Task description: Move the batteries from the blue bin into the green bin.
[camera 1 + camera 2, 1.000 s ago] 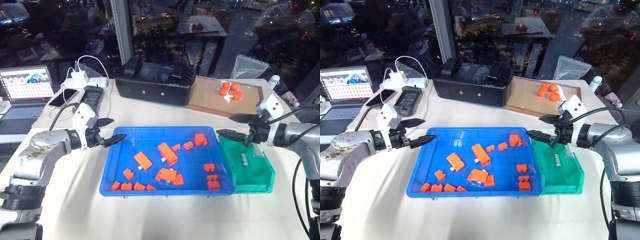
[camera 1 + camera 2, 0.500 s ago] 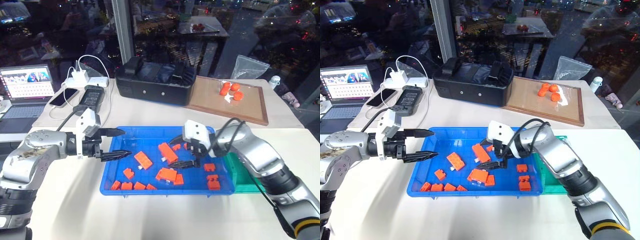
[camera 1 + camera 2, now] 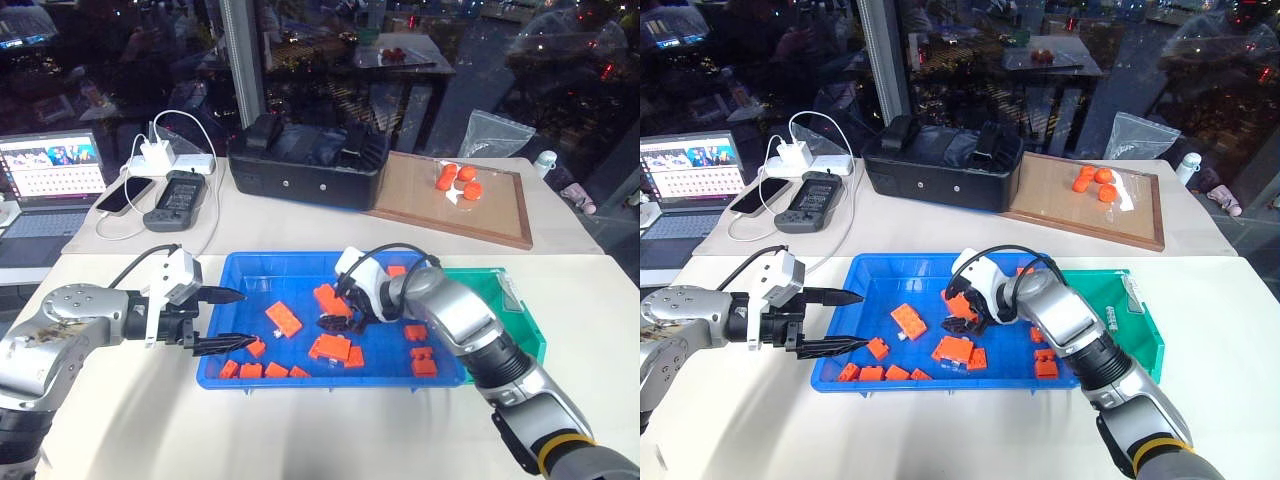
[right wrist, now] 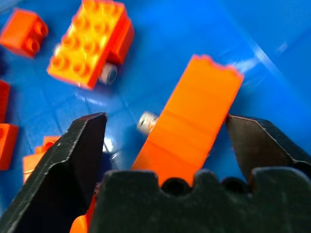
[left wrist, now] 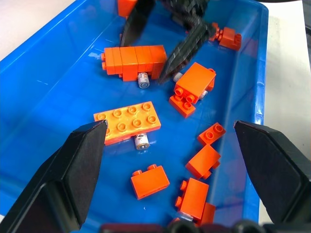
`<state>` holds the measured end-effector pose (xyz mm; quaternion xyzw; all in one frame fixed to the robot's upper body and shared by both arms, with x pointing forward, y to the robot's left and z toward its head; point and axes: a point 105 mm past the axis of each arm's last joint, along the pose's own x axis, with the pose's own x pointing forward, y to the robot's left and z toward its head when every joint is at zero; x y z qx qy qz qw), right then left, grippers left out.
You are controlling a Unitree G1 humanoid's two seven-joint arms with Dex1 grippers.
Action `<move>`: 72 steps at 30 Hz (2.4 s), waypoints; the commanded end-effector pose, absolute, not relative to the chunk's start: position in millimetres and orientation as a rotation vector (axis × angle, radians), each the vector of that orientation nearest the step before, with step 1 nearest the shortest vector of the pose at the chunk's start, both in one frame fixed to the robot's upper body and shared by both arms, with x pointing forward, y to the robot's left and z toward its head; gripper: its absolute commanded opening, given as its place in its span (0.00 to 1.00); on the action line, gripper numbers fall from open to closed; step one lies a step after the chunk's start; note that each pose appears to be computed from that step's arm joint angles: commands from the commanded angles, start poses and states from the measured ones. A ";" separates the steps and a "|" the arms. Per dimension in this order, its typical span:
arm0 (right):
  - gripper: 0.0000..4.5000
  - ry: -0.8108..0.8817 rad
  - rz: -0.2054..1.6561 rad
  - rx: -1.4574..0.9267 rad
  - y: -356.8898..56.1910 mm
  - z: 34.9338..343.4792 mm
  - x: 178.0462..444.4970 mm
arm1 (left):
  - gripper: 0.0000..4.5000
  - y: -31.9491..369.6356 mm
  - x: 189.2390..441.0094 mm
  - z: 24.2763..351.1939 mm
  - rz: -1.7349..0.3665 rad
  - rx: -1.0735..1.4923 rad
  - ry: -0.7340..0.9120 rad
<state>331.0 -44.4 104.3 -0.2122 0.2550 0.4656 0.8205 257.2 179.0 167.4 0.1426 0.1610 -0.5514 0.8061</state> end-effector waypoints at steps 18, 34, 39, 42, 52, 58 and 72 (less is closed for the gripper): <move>0.32 0.450 0.957 -0.598 -110.1 161.4 324.4 | 1.00 169.5 269.8 181.4 -1.211 0.388 0.272; 0.99 0.359 1.146 -0.610 -61.4 167.6 315.4 | 1.00 168.1 269.5 188.9 -1.213 0.409 0.258; 0.99 0.368 1.169 -0.618 -27.2 148.8 322.2 | 1.00 165.5 265.6 192.3 -1.220 0.410 0.249; 0.99 0.376 1.159 -0.613 -21.7 141.5 327.1 | 1.00 165.6 264.2 193.5 -1.216 0.408 0.249; 0.99 0.436 1.086 -0.575 -14.0 113.0 341.1 | 1.00 172.9 257.7 193.7 -1.189 0.418 0.269; 0.85 0.469 1.069 -0.567 -15.4 100.1 341.8 | 1.00 176.6 257.6 193.0 -1.183 0.429 0.280; 0.55 0.368 1.014 -0.490 -45.4 161.9 346.4 | 1.00 168.7 265.9 196.0 -1.224 0.419 0.241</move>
